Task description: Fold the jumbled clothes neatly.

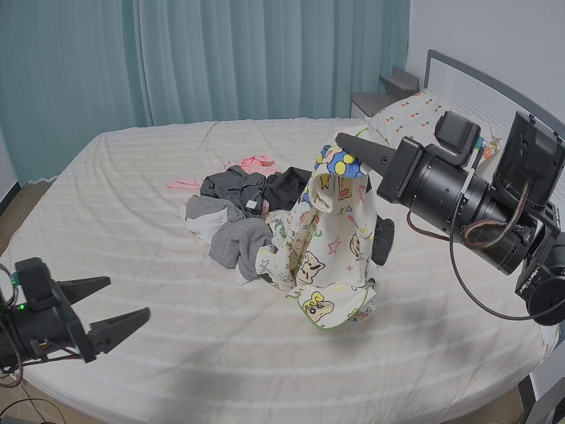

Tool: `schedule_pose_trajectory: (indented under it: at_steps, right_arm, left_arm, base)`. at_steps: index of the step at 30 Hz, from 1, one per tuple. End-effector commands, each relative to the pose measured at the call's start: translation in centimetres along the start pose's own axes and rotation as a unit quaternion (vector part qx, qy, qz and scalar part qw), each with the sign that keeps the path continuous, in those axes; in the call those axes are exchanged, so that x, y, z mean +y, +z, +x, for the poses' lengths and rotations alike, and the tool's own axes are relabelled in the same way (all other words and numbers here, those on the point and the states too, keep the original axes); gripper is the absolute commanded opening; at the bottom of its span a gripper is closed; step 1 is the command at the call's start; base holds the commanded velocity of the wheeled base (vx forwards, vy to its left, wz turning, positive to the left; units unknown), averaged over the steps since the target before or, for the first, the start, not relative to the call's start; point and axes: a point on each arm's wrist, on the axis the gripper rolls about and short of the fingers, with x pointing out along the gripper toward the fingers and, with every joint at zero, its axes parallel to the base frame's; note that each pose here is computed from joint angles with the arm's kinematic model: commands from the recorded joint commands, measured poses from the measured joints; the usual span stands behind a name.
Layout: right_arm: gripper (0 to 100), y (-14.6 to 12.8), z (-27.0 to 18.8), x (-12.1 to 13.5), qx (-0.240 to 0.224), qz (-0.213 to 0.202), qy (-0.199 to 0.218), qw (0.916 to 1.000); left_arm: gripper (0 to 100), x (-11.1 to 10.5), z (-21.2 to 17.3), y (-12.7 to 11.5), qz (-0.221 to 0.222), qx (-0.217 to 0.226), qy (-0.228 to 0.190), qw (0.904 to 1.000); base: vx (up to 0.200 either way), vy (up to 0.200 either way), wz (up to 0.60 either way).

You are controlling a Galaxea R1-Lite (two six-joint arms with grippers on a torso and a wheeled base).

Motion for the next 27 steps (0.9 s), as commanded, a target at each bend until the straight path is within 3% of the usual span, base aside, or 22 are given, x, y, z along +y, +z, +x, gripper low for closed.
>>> schedule_pose_trajectory:
  at_steps: [1,9,13,20,24,27]
  right_arm:
    - [0,3.7,1.2,6.2,-0.039,0.060,0.096,0.9928]
    - [0,2.8,1.1,6.6,-0.025,0.064,0.100,0.9926]
    - [0,2.2,1.5,6.3,-0.017,0.063,0.095,0.9933]
    - [0,1.4,1.1,6.0,-0.003,0.066,0.089,0.9939]
    - [0,1.6,0.9,5.9,0.000,0.117,0.089,0.9892]
    - [0,1.6,1.0,4.9,-0.002,0.117,0.071,0.9905]
  left_arm:
    - [100,-0.6,15.5,-7.5,-0.052,0.189,-0.089,0.9766]
    - [100,-1.4,20.8,-11.4,-0.056,0.146,-0.074,0.9849]
    - [100,-1.6,23.2,-13.2,-0.060,0.114,-0.032,0.9912]
    - [100,-0.9,26.6,-14.8,-0.059,0.096,0.002,0.9937]
    - [100,-0.6,29.2,-15.3,-0.067,0.072,0.015,0.9950]
    - [100,-0.7,29.8,-15.6,-0.078,0.066,0.021,0.9945]
  base:
    - [0.000,0.000,0.00]
    - [0.000,0.000,0.00]
    - [0.000,0.000,0.00]
    - [0.000,0.000,0.00]
    - [0.000,0.000,0.00]
    - [0.000,0.000,0.00]
